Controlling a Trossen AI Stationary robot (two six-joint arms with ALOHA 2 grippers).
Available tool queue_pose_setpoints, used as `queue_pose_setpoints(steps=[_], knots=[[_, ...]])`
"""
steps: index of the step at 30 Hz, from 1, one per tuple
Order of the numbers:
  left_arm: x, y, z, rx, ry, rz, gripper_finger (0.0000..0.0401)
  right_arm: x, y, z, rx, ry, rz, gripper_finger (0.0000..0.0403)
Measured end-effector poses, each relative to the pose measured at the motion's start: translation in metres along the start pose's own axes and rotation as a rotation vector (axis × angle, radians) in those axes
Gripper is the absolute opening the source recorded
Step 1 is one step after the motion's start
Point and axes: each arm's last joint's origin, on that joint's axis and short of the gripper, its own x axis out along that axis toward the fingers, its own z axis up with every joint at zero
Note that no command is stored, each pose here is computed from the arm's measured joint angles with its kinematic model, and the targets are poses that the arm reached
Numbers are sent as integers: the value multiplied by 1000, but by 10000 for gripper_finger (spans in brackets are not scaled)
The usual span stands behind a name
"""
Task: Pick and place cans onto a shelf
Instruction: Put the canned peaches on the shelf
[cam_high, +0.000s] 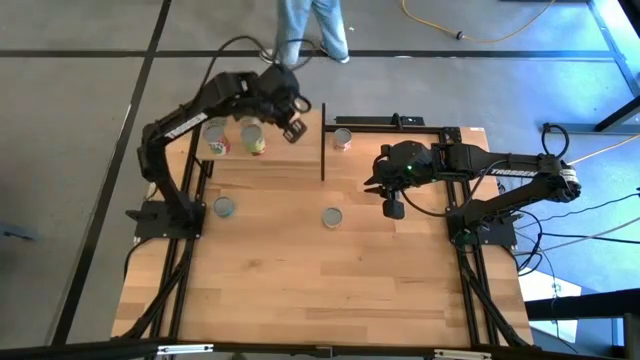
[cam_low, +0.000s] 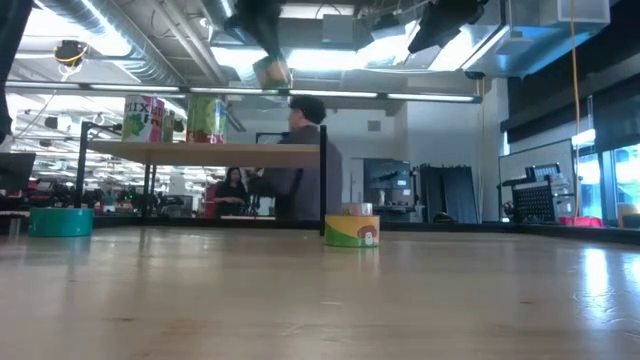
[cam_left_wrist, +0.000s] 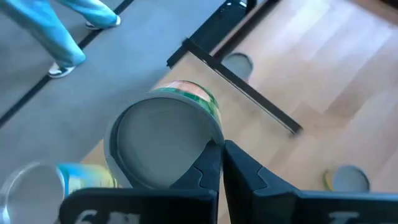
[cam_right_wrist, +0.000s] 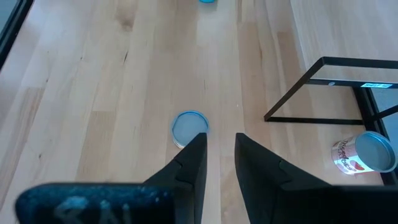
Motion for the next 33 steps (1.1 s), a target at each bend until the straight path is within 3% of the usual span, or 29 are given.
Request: queue_pose_setpoints(steps=[7,18,23,33], knots=[[48,26,12,-17,86,11,0,0,0,0,0,-2,0,84],[108,23,1,23,320,60,0,0,0,0,0,-3,-1,84],[124,21,-2,40,379,73,0,0,0,0,0,-3,0,84],[126,21,-2,41,376,74,28,0,0,0,0,-2,0,84]])
